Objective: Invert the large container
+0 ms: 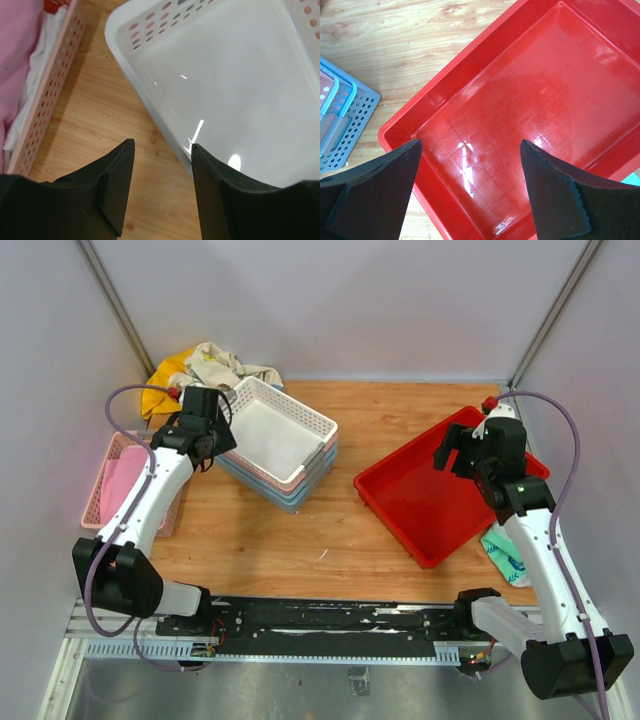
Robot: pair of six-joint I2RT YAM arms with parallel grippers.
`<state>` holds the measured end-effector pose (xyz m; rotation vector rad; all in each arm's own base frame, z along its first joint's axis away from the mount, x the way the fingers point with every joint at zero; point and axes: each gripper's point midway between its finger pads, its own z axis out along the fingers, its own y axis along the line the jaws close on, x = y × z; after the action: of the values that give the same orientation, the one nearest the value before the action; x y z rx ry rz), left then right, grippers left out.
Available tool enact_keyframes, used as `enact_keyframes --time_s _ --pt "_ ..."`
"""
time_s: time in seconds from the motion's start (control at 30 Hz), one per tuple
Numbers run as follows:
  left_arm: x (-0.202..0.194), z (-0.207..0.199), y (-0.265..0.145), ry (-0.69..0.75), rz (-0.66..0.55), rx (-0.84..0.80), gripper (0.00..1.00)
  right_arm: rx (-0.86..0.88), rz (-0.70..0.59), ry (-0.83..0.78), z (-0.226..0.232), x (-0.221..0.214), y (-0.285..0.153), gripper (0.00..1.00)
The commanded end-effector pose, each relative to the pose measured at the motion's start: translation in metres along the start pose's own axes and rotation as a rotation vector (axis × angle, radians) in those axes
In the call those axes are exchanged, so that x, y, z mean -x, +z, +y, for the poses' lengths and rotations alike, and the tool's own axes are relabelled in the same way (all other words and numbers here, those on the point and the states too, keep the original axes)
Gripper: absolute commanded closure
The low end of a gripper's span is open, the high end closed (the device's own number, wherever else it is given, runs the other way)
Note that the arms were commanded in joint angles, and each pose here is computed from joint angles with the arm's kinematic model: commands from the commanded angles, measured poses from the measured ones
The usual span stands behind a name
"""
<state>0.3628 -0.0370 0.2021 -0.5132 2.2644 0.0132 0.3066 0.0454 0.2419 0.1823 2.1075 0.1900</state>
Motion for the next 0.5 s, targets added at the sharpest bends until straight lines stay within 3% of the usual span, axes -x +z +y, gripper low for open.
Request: enact_keyframes --time_s 0.0,0.1,0.27,0.47 --pt "0.032 0.013 -0.007 0.017 -0.083 0.052 0.46 -0.003 0.023 -0.010 0.000 -0.007 0.001 0.19" --pt "0.056 0.003 -0.030 -0.013 -0.154 0.002 0.40 -0.007 0.024 -0.010 -0.001 -0.007 0.002 0.19" --pt "0.064 -0.067 -0.064 0.042 -0.224 -0.120 0.19 -0.005 0.037 0.001 0.001 -0.008 0.008 0.19" --pt "0.064 -0.139 -0.039 -0.031 -0.179 -0.197 0.10 0.031 0.054 0.020 0.010 -0.009 0.011 0.20"
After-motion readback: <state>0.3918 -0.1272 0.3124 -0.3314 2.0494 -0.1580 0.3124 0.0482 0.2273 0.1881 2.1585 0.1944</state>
